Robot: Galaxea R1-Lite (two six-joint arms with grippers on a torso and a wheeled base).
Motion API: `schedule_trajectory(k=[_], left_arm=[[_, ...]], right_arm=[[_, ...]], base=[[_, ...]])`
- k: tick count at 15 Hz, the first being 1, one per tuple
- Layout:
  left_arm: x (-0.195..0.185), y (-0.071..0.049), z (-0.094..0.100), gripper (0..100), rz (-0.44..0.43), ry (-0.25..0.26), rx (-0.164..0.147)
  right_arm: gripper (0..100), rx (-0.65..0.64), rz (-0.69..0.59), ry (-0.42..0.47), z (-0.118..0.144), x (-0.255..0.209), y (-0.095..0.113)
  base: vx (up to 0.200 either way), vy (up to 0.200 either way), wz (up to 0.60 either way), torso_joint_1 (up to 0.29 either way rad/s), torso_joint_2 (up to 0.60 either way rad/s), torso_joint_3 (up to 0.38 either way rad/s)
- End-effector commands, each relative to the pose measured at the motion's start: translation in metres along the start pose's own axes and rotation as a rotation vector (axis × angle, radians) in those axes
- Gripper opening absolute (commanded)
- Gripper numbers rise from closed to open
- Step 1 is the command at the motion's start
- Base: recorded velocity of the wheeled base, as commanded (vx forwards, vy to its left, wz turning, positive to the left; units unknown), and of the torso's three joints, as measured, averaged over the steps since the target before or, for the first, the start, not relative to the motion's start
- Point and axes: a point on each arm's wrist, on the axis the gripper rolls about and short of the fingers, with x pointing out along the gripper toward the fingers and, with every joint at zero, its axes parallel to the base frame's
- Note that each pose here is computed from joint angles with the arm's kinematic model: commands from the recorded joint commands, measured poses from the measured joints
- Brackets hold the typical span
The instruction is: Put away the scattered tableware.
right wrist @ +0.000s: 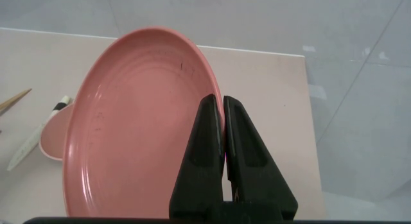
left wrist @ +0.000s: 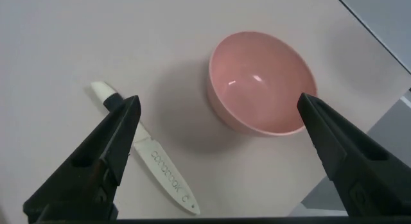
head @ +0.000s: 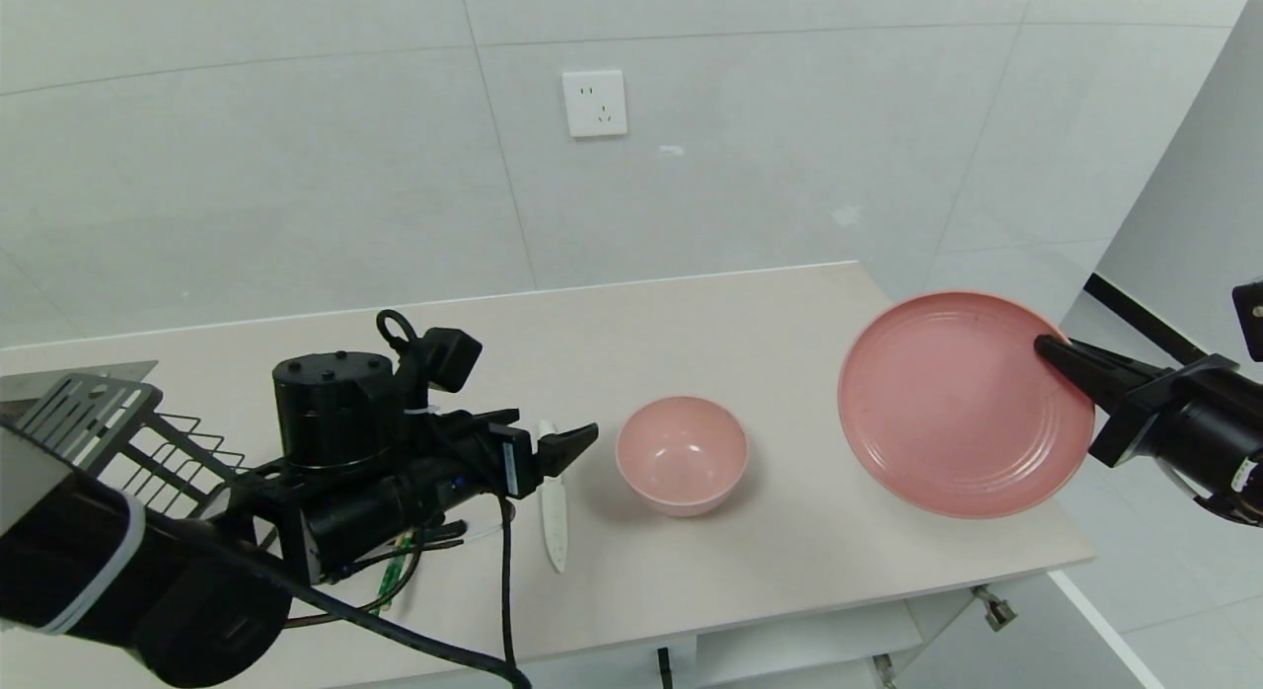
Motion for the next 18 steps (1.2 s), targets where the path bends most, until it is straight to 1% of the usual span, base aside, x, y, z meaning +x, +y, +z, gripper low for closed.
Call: schedule_trajectory(k=[1, 2, 3, 4, 7, 9, 11, 12, 13, 14, 18], left_arm=[[0.018, 0.001, -0.010, 100, 0.003, 0.042, -0.004], [0.026, 0.001, -0.019, 100, 0.005, 0.084, -0.003], [0.034, -0.001, -0.027, 100, 0.003, 0.114, -0.002], [0.044, -0.004, -0.034, 100, 0.004, 0.134, 0.004], [0.063, -0.014, -0.042, 100, 0.020, 0.137, 0.021], [0.070, -0.017, -0.043, 100, 0.011, 0.139, 0.024], [0.072, -0.017, -0.044, 100, 0.010, 0.138, 0.024], [0.079, -0.016, -0.044, 100, 0.008, 0.121, 0.025], [0.080, -0.016, -0.044, 100, 0.007, 0.118, 0.024], [0.083, -0.015, -0.045, 100, 0.005, 0.097, 0.027], [0.094, -0.013, -0.049, 100, 0.019, 0.097, 0.028]], right_arm=[[0, 0.002, 0.001, 0.009, -0.002, 0.000, 0.000], [0, 0.002, 0.001, 0.009, -0.002, 0.000, 0.000], [0, 0.002, 0.001, 0.009, -0.002, 0.000, 0.000], [0, 0.002, 0.001, 0.010, -0.002, 0.000, 0.000], [0, 0.001, 0.002, 0.018, -0.004, 0.001, 0.000], [0, -0.001, 0.002, 0.027, -0.006, 0.002, 0.000], [0, 0.000, 0.002, 0.029, -0.007, 0.002, 0.000], [0, -0.001, 0.002, 0.028, -0.007, 0.002, 0.000], [0, -0.001, 0.002, 0.028, -0.007, 0.002, 0.000], [0, -0.001, 0.002, 0.028, -0.007, 0.002, 0.000], [0, 0.000, 0.002, 0.029, -0.007, 0.001, 0.000]], base=[[0.000, 0.000, 0.00, 0.000, 0.00, 0.000], [0.000, 0.000, 0.00, 0.000, 0.00, 0.000], [0.000, 0.000, 0.00, 0.000, 0.00, 0.000], [0.000, 0.000, 0.00, 0.000, 0.00, 0.000], [0.000, 0.000, 0.00, 0.000, 0.00, 0.000], [0.000, 0.000, 0.00, 0.000, 0.00, 0.000], [0.000, 0.000, 0.00, 0.000, 0.00, 0.000], [0.000, 0.000, 0.00, 0.000, 0.00, 0.000], [0.000, 0.000, 0.00, 0.000, 0.00, 0.000], [0.000, 0.000, 0.00, 0.000, 0.00, 0.000], [0.000, 0.000, 0.00, 0.000, 0.00, 0.000]])
